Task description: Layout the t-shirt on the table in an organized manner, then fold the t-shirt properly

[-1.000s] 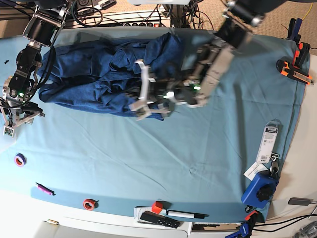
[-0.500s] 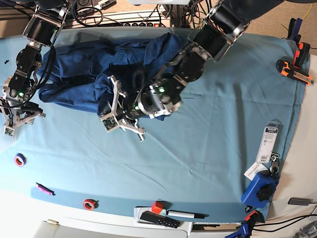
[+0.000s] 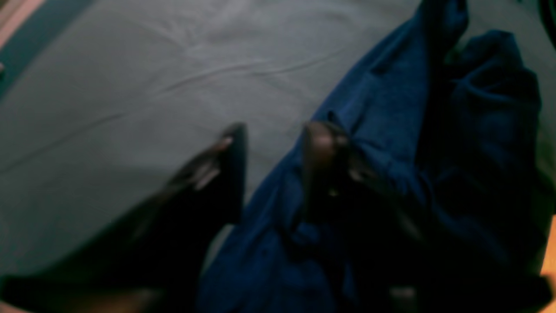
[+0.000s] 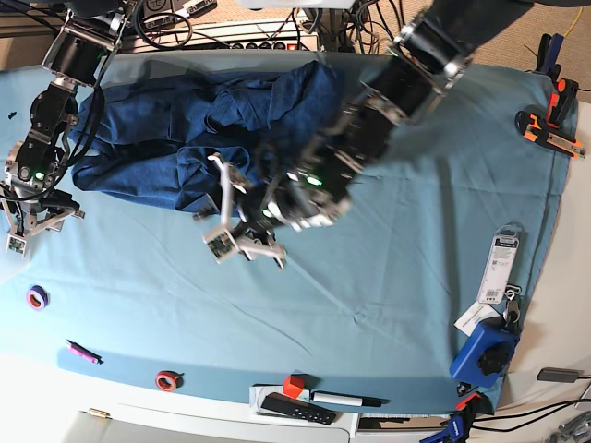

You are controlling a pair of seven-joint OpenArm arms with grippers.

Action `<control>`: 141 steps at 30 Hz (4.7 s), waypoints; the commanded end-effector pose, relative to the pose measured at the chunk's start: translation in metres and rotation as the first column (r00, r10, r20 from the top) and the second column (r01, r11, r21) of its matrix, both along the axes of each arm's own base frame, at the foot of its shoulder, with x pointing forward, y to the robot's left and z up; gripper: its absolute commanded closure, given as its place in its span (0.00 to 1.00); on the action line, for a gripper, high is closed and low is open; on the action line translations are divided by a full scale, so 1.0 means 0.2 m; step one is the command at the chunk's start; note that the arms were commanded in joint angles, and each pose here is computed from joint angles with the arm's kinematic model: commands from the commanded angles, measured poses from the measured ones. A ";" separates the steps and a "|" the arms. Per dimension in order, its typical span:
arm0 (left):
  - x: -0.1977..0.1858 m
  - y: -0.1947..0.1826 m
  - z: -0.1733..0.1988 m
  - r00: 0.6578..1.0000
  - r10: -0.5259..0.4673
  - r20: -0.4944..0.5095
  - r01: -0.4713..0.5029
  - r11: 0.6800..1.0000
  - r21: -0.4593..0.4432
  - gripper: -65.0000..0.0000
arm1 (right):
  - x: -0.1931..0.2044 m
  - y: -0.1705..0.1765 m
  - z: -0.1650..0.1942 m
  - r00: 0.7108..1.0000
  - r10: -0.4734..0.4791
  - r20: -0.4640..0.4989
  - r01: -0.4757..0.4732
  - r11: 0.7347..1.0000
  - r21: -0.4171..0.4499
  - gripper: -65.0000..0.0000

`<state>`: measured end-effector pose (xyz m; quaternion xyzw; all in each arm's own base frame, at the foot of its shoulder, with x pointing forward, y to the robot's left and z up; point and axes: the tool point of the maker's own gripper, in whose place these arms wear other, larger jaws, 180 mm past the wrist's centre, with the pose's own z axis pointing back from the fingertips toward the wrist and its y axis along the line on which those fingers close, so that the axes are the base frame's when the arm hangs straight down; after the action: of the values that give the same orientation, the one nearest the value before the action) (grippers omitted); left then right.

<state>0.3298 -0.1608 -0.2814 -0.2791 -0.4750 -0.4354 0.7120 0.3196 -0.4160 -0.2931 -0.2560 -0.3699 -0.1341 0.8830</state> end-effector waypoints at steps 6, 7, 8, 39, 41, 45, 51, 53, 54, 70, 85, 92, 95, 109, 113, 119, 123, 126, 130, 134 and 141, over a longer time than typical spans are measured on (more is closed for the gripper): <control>-0.03 0.17 0.00 0.994 -0.080 -0.076 0.081 0.997 0.008 1.00 | 0.03 -0.04 0.10 0.999 0.002 0.047 0.000 0.999 -0.044 0.52; -0.06 0.20 -0.05 0.989 -0.098 -0.111 0.103 0.994 0.035 1.00 | 0.03 -0.04 0.10 0.999 0.002 0.047 0.000 0.999 -0.044 0.52; -0.10 0.23 -0.10 0.981 -0.114 -0.155 0.125 0.990 0.060 1.00 | 0.03 -0.04 0.10 0.999 0.002 0.048 0.000 0.999 -0.044 0.52; -0.36 -0.32 0.11 0.981 -0.192 0.036 0.195 0.970 -0.146 1.00 | 0.05 0.05 0.02 0.999 0.023 0.041 -0.022 1.000 -0.019 0.52; -0.33 -0.31 0.13 0.980 -0.193 0.050 0.198 0.971 -0.130 1.00 | 0.04 0.01 0.05 0.999 0.028 0.027 -0.026 0.996 -0.080 0.52; -0.25 -0.26 0.11 0.986 -0.160 0.042 0.162 0.985 -0.059 0.81 | 0.00 -0.11 0.14 1.000 -0.013 0.022 0.016 0.988 -0.151 0.52; -0.16 -0.12 0.03 0.995 -0.102 0.014 0.102 0.995 -0.015 0.65 | -0.14 -0.21 0.17 0.996 -0.024 0.082 0.010 0.987 0.159 0.43; -0.16 -0.09 0.00 0.995 -0.099 0.010 0.099 0.995 -0.001 0.65 | -0.19 -0.25 0.22 0.989 -0.027 0.147 -0.007 0.974 0.228 0.43; -0.16 -0.08 0.00 0.995 -0.097 0.008 0.097 0.995 0.002 0.65 | -0.21 -0.28 0.23 0.984 -0.031 0.176 -0.016 0.965 0.261 0.43; -0.16 -0.06 -0.02 0.995 -0.096 0.003 0.096 0.995 0.001 0.65 | -0.21 0.03 -0.06 0.894 0.126 0.430 -0.427 0.531 0.732 0.43; -0.16 -0.06 -0.02 0.995 -0.095 0.002 0.095 0.995 0.001 0.65 | -0.26 0.10 -0.06 0.895 0.330 0.300 -0.435 0.497 0.751 0.43; -0.16 -0.06 -0.02 0.995 -0.095 -0.002 0.095 0.995 0.002 0.65 | -0.34 0.14 -0.16 0.885 0.439 0.152 -0.382 0.501 0.777 0.43; -0.17 -0.06 -0.03 0.995 -0.095 -0.009 0.095 0.995 0.001 0.65 | -0.35 0.11 -0.15 0.873 0.477 0.098 -0.371 0.522 0.768 0.43; -0.18 -0.07 -0.04 0.995 -0.095 -0.017 0.095 0.995 -0.002 0.65 | -0.41 0.27 -0.31 0.832 0.555 0.021 -0.334 0.468 0.818 0.43; -0.18 -0.06 -0.05 0.995 -0.095 -0.017 0.095 0.995 -0.001 0.65 | -0.41 0.35 -0.36 0.832 0.554 0.041 -0.331 0.435 0.837 0.43; -0.18 -0.06 -0.05 0.995 -0.095 -0.017 0.095 0.995 -0.001 0.65 | -0.42 0.41 -0.40 0.832 0.551 0.060 -0.329 0.405 0.853 0.43; -0.18 -0.06 -0.05 0.995 -0.095 -0.017 0.095 0.995 -0.001 0.65 | -0.42 0.44 -0.42 0.833 0.549 0.069 -0.329 0.392 0.859 0.43; -0.18 -0.06 -0.04 0.995 -0.095 -0.017 0.095 0.995 -0.002 0.65 | -0.42 0.46 -0.43 0.833 0.548 0.074 -0.329 0.384 0.863 0.43; -0.18 -0.07 -0.04 0.995 -0.096 -0.016 0.095 0.995 -0.002 0.65 | -0.42 0.51 -0.45 0.834 0.545 0.089 -0.329 0.361 0.873 0.43; -0.18 -0.06 -0.05 0.995 -0.095 -0.017 0.095 0.995 -0.001 0.65 | -0.42 0.57 -0.48 0.835 0.540 0.110 -0.330 0.330 0.884 0.43; -0.18 -0.07 -0.04 0.995 -0.095 -0.017 0.095 0.995 -0.002 0.65 | -0.42 0.65 -0.52 0.836 0.533 0.132 -0.329 0.294 0.897 0.43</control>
<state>0.2879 -0.1656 -0.3118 -0.2920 -0.4285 -0.4719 0.7130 0.2499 -0.2812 -0.3855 0.3736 -0.2490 -0.0527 0.8920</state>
